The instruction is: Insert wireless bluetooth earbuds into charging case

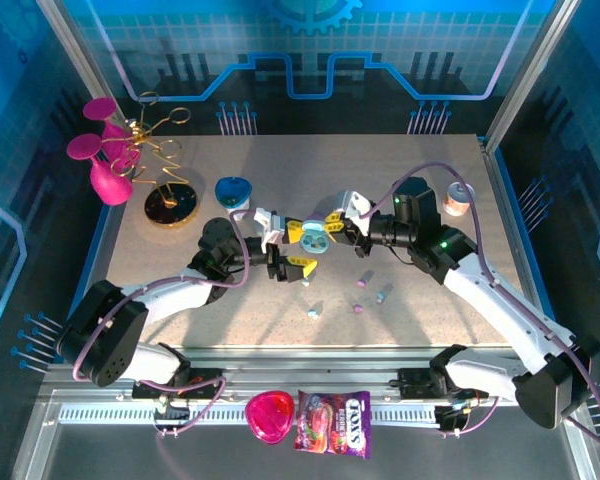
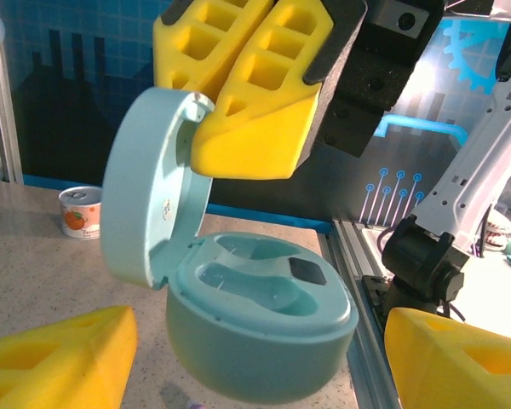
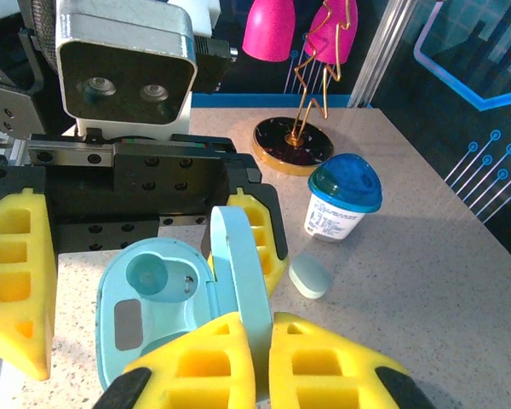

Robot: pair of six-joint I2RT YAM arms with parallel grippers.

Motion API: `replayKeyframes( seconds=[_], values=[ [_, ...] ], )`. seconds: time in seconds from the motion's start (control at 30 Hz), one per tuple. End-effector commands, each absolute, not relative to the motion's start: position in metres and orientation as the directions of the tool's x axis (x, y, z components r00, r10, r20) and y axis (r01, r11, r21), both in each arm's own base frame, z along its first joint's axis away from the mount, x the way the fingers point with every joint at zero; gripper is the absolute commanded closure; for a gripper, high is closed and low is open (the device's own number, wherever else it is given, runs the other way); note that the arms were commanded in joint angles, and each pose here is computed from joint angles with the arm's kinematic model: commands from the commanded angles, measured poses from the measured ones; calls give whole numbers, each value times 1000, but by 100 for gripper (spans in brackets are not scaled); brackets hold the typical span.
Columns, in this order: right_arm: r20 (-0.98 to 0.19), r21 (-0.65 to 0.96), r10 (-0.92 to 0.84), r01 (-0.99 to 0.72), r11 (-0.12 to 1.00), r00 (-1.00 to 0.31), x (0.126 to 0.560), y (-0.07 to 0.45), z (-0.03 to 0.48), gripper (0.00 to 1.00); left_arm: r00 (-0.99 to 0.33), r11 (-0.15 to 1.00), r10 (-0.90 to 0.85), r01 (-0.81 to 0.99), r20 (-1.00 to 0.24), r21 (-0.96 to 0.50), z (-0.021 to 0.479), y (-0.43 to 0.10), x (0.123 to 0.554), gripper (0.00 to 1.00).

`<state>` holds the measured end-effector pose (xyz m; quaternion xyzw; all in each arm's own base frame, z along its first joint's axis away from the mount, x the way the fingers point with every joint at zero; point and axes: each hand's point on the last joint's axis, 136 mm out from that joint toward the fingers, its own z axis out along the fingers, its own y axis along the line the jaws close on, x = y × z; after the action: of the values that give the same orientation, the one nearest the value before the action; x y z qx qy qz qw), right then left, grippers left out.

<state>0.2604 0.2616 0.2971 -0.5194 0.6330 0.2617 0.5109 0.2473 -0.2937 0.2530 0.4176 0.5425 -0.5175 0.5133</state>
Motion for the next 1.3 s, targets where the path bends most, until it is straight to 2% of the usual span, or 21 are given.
replayKeyframes(
  seconds=[0.0,0.67,1.0,1.27],
  values=[
    [-930,-216,-358,-916,337,88,260,265,307,93,-118,133,-97,982,-988,-131,255,-293,250,23],
    [-921,-201,-383,-933,300,75,260,271,299,93,-100,130,-106,985,-989,-114,261,-294,251,27],
    [-920,-200,-383,-936,289,79,259,272,301,93,-99,121,-103,986,-990,-112,260,-294,249,44],
    [-918,-192,-390,-939,286,69,258,273,298,93,-97,113,-104,988,-990,-109,261,-294,248,52]
  ],
)
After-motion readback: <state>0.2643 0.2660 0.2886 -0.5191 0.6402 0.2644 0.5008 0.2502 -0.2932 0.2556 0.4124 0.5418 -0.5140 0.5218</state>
